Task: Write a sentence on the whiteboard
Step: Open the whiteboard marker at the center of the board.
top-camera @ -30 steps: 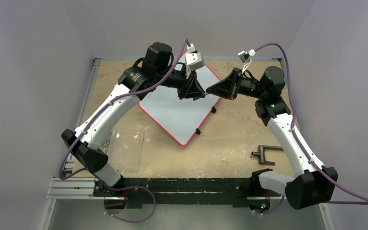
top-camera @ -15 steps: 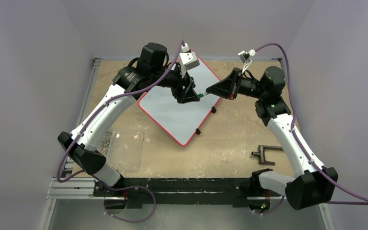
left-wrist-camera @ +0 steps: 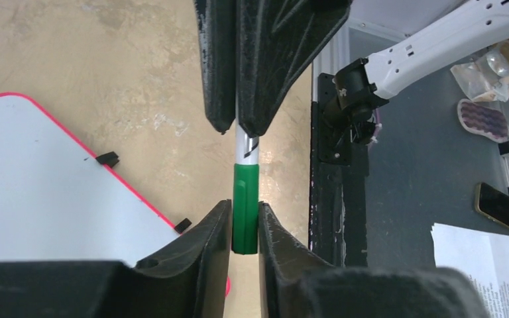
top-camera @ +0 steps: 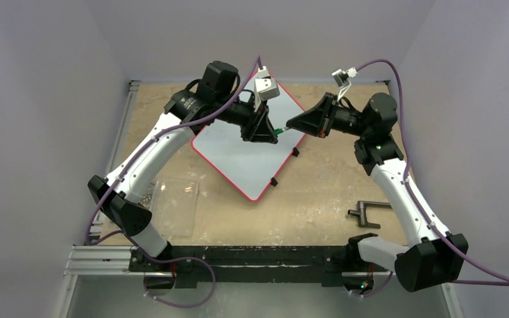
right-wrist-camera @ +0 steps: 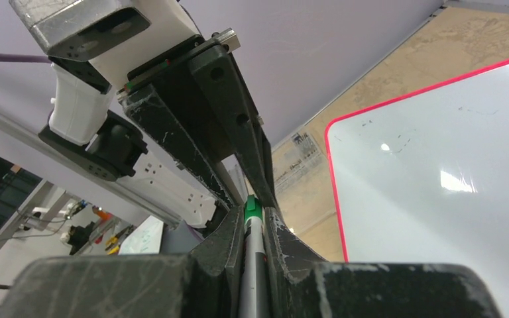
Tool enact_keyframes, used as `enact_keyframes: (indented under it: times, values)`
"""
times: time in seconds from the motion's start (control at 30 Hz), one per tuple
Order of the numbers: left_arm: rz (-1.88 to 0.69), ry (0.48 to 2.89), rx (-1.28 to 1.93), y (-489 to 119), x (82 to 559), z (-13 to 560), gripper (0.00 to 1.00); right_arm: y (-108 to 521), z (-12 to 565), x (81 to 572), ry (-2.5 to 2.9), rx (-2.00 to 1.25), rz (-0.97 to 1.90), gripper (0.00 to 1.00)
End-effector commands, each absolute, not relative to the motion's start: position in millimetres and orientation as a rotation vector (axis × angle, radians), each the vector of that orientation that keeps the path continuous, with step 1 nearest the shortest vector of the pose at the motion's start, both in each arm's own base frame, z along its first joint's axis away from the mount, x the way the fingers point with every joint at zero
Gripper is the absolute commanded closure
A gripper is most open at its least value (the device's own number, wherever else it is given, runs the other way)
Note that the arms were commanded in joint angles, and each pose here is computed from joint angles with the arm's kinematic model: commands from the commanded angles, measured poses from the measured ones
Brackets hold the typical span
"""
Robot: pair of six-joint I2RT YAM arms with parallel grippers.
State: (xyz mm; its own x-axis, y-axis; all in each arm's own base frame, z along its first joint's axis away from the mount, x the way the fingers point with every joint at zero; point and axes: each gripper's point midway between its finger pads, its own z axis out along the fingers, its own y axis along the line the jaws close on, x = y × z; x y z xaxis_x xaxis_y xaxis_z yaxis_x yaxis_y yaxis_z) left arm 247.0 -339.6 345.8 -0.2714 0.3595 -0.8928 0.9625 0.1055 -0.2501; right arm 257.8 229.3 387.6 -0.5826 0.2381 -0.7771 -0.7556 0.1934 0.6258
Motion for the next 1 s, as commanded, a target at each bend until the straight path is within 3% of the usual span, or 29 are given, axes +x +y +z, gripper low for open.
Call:
enact_keyframes:
  times: [0.0, 0.03, 0.07, 0.17, 0.23, 0.33, 0.73, 0.97]
  values:
    - [-1.215, 1.651, 1.331, -344.9, 243.5, 363.5, 0.89, 230.1, 403.2, 241.5, 1.570, -0.567, 1.541, 1.00]
    - [-1.212, 1.653, 1.335, -344.9, 243.8, 364.0, 0.98, 230.1, 402.0, 240.8, 1.572, -0.569, 1.542, 1.00]
    - [-1.211, 1.655, 1.340, -344.5, 243.5, 364.3, 1.00, 230.1, 400.9, 240.3, 1.574, -0.570, 1.543, 0.99]
    - [-1.188, 1.650, 1.375, -341.1, 241.4, 365.0, 1.00, 229.4, 393.9, 241.1, 1.598, -0.563, 1.528, 0.46]
    - [-1.173, 1.661, 1.403, -338.6, 240.5, 362.5, 1.00, 228.9, 389.3, 242.1, 1.618, -0.555, 1.514, 0.31]
    - [-1.169, 1.679, 1.440, -335.6, 238.4, 357.4, 1.00, 228.7, 384.2, 243.0, 1.635, -0.547, 1.512, 0.33]
    - [-1.145, 1.704, 1.519, -329.2, 235.4, 343.7, 1.00, 232.7, 382.5, 243.0, 1.642, -0.566, 1.539, 0.63]
    - [-1.129, 1.695, 1.520, -330.1, 238.6, 345.8, 1.00, 239.2, 370.4, 244.8, 1.693, -0.571, 1.533, 0.62]
